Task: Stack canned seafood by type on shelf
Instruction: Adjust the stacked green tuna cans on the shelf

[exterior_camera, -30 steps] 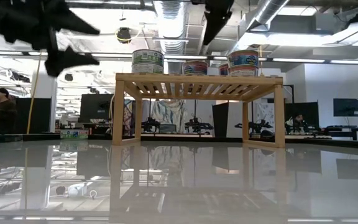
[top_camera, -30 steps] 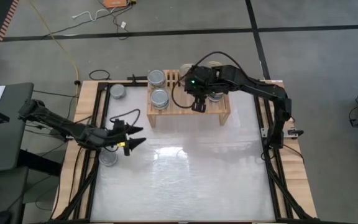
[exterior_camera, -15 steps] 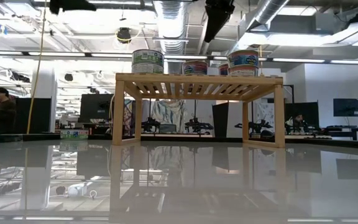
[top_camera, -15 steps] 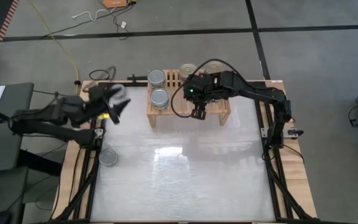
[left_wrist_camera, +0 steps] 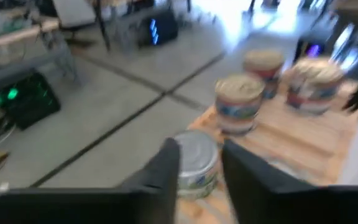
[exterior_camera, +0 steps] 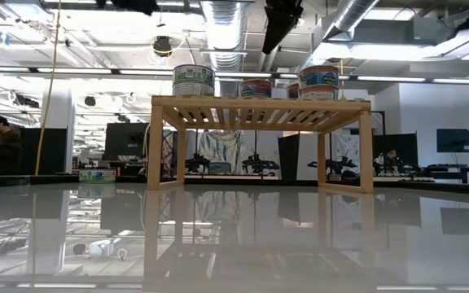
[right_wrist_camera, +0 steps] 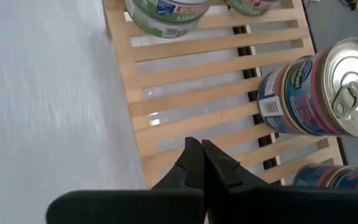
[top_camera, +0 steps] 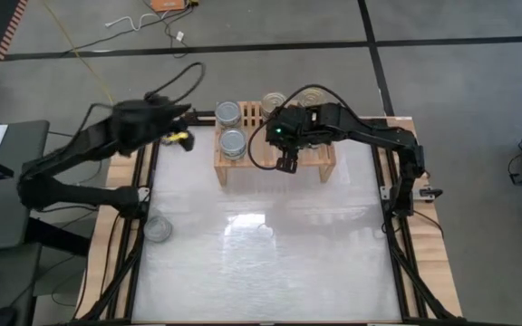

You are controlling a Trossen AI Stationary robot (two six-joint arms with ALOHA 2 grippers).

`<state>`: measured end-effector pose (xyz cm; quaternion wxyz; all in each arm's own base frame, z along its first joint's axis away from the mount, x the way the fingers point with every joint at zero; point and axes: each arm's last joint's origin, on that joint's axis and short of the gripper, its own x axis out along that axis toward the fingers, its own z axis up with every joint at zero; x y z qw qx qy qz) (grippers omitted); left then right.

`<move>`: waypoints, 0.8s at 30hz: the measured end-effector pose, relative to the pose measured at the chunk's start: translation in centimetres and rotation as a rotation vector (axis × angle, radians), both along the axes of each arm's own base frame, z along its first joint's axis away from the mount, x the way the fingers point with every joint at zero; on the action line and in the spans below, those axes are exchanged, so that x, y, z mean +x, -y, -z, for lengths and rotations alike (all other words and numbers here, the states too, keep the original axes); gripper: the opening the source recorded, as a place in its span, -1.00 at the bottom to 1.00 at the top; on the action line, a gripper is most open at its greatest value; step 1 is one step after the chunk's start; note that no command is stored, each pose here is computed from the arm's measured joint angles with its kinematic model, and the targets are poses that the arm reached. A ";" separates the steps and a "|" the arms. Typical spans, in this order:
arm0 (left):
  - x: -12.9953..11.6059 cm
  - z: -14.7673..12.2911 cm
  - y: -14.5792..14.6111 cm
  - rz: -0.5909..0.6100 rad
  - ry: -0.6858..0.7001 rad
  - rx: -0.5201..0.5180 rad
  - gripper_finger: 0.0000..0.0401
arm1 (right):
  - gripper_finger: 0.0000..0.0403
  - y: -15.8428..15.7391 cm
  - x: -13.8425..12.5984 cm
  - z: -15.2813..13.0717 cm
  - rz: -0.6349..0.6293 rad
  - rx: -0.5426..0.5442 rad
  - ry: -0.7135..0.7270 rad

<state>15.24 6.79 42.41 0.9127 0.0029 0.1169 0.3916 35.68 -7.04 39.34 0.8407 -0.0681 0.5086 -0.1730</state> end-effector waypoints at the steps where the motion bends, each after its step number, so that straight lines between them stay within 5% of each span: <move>1: 0.5 0.1 -0.6 -0.013 -0.033 -0.016 -0.56 | -0.92 -0.1 0.0 0.0 -0.001 0.001 -0.003; 5: 1.7 0.9 -3.8 0.001 -0.132 -0.124 -0.95 | -0.92 -0.1 -0.4 0.2 0.038 0.028 -0.029; 13: 3.4 5.4 -10.4 -0.042 -0.353 -0.382 -1.00 | -0.92 -0.1 -0.2 2.8 0.079 0.057 -0.090; 24: 5.8 9.2 -15.4 0.026 -0.363 -0.478 -1.00 | -0.92 -0.1 0.1 5.0 0.082 0.064 -0.135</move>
